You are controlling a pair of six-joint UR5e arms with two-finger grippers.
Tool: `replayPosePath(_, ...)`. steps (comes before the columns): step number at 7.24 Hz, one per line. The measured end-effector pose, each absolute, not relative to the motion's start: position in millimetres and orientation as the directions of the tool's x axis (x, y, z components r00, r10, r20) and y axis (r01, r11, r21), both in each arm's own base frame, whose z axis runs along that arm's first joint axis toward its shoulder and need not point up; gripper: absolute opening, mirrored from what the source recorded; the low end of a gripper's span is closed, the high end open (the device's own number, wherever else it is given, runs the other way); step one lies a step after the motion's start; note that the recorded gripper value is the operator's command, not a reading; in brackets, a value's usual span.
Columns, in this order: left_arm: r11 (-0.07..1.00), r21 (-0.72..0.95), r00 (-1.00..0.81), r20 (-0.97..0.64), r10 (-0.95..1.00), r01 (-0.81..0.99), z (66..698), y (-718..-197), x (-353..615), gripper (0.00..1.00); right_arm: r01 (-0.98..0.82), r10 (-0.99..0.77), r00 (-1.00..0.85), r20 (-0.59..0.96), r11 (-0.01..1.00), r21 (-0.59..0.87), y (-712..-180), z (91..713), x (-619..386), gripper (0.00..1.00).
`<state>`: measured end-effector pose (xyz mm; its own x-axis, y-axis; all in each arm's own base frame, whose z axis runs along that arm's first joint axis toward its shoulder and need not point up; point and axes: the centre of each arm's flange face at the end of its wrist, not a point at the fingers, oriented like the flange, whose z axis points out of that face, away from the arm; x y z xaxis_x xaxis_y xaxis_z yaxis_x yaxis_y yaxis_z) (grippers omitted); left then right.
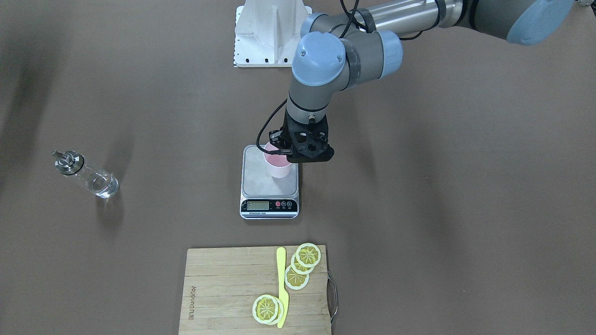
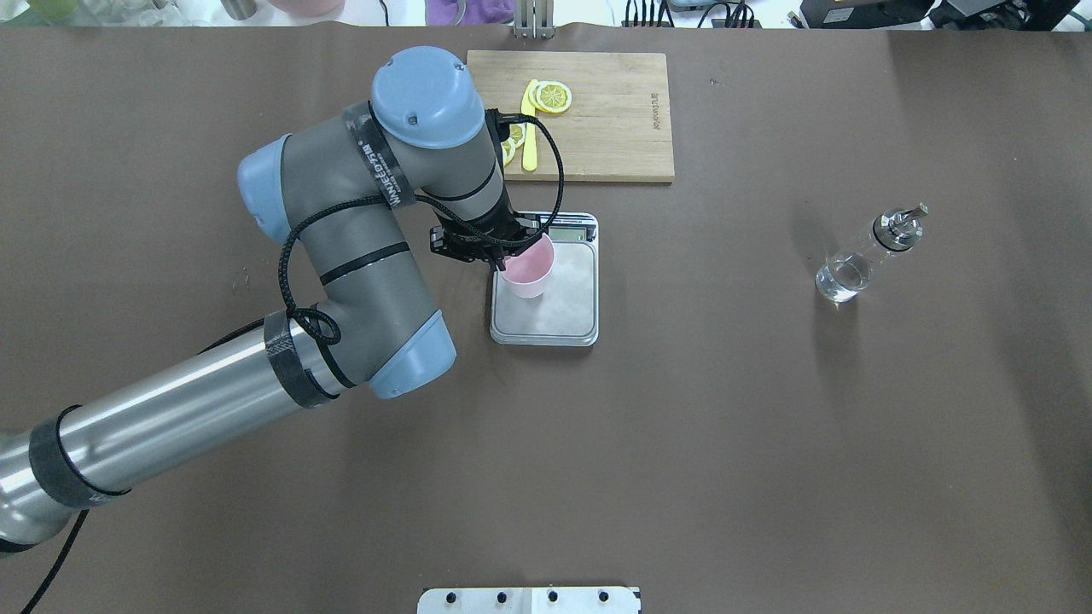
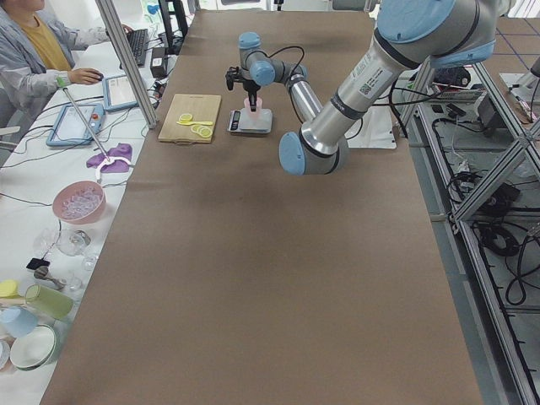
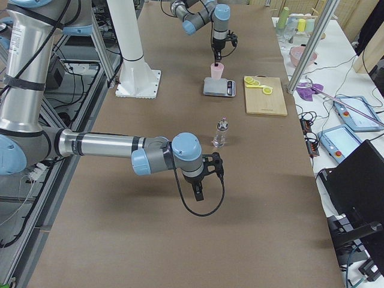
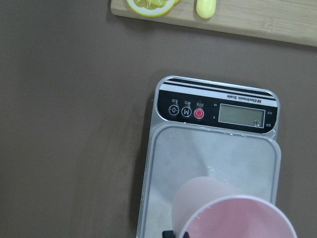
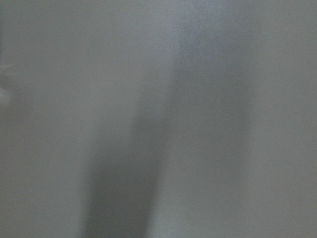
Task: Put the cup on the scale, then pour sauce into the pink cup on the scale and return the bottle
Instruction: 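Carry the pink cup with the left gripper onto the scale, then release the cup on the scale and lift the left gripper away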
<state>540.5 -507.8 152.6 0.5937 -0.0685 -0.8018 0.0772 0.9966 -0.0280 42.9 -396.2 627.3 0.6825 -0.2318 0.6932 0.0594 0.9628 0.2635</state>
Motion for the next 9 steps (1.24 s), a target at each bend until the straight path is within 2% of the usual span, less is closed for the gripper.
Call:
replayPosePath(5,0.998,-0.017,0.581,-0.813,-0.050,0.062,144.7,-501.3,552.9,0.00,0.062,-0.233,0.682,0.693,0.963,0.263,-396.2,627.0,41.9,1.00)
replayPosePath(6,0.998,-0.018,0.581,-0.812,-0.052,0.063,142.4,-501.5,553.3,0.49,0.062,-0.233,0.682,0.694,0.963,0.262,-396.2,627.2,41.8,1.00)
replayPosePath(7,0.998,-0.018,0.581,-0.812,-0.053,0.066,140.8,-502.0,553.6,0.61,0.062,-0.233,0.681,0.694,0.963,0.262,-396.2,627.4,41.6,1.00)
replayPosePath(8,0.998,-0.014,0.584,-0.810,-0.052,0.068,140.5,-502.4,554.1,0.82,0.062,-0.233,0.681,0.694,0.963,0.262,-396.2,627.4,41.6,1.00)
replayPosePath(9,0.997,-0.011,0.584,-0.810,-0.050,0.070,139.7,-502.3,554.6,0.94,0.062,-0.233,0.681,0.694,0.963,0.262,-396.2,627.3,41.5,1.00)
